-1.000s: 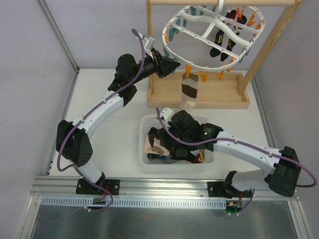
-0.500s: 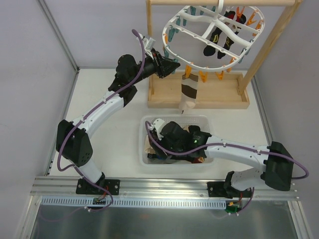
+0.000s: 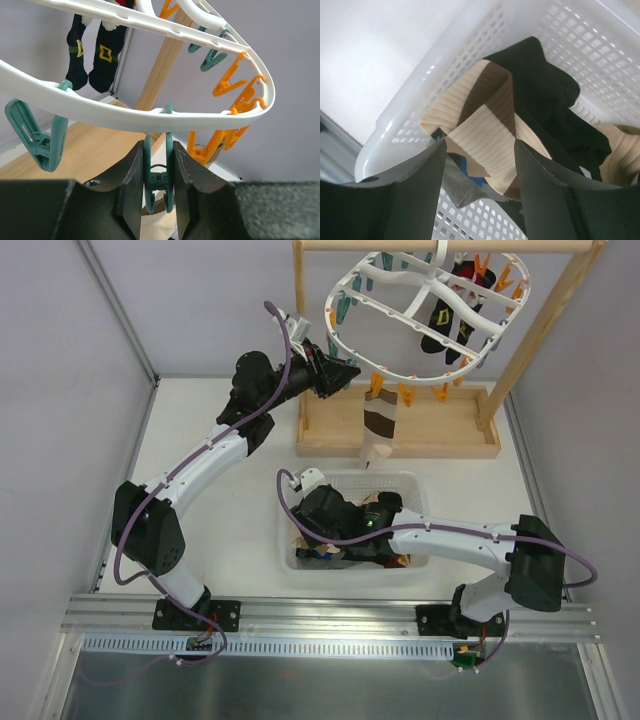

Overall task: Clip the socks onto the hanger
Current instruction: Pick up the sock from the bin.

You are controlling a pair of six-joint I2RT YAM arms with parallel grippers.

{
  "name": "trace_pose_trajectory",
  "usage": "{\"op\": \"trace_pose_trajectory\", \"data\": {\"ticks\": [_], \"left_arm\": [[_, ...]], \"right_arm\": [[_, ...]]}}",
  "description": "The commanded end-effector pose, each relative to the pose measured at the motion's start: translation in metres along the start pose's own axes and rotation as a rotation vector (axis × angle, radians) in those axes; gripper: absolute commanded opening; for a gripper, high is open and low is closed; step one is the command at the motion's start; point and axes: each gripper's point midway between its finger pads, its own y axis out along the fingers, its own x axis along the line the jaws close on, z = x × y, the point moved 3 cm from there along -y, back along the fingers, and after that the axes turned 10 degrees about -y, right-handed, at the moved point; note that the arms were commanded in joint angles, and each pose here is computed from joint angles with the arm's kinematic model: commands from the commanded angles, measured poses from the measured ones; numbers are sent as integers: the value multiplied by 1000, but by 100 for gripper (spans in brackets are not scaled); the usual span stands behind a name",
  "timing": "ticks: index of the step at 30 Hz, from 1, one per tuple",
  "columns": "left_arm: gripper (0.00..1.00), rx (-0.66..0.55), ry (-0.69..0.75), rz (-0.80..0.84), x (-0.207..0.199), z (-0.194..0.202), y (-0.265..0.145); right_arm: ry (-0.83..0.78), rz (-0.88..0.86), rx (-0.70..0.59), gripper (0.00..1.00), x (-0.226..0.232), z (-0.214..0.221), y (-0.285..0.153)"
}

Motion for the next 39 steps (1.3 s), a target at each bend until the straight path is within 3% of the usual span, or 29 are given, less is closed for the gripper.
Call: {"op": "trace_pose_trajectory", "data": {"ticks": [1, 11, 16, 23, 30, 33, 37, 39], "left_arm": [[0, 44, 13, 21, -12, 7, -9], [0, 47, 19, 23, -12, 8, -10], [0, 50, 20, 17, -11, 10, -10], [0, 52, 11, 15, -9, 11, -9], [0, 50, 18, 11, -9, 11, -10], [0, 51, 14, 10, -8, 12, -11], [0, 49, 17, 12, -10, 11, -11], [0, 48, 24, 13, -10, 10, -12]], "right_arm": [[125, 109, -33, 60, -9, -15, 3], [123, 162, -28, 54, -3, -24, 21], [91, 210, 40, 48, -8, -5, 24], [111, 167, 49, 53, 1, 0, 30], [86, 187, 86, 50, -1, 8, 35], [89, 196, 93, 38, -2, 9, 35], [88, 241, 83, 8, -14, 9, 20], [96, 251, 63, 1, -21, 5, 4]]}}
